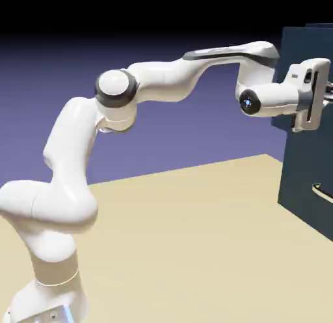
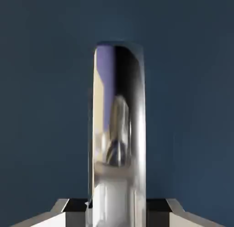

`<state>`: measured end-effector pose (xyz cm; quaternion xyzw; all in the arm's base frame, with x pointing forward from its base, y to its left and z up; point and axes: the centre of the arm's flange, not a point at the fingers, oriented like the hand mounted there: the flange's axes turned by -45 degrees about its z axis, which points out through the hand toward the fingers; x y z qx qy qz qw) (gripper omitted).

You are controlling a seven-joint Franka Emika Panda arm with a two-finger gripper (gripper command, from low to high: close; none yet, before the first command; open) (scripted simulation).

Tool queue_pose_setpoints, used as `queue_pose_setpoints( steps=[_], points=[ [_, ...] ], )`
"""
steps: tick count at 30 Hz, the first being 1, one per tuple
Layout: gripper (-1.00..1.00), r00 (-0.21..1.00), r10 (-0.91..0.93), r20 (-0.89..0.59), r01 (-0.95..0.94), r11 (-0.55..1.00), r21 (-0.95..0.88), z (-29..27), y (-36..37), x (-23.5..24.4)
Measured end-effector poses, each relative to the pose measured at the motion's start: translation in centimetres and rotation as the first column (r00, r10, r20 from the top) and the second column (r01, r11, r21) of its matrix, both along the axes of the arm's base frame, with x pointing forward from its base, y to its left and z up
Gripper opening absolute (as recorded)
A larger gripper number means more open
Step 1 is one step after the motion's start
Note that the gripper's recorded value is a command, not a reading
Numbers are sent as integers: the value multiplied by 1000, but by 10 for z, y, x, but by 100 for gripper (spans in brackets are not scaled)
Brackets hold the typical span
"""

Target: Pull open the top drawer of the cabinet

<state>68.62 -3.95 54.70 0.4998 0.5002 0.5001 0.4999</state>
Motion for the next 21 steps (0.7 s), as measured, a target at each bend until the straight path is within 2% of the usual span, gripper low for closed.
queue_pose_setpoints(
  steps=[18,21],
  points=[
    [-100,1000,-1,1,1,1000,2,0,-1,-137],
    [-100,1000,0,30,-1,1000,8,11,3,-141]
  ],
)
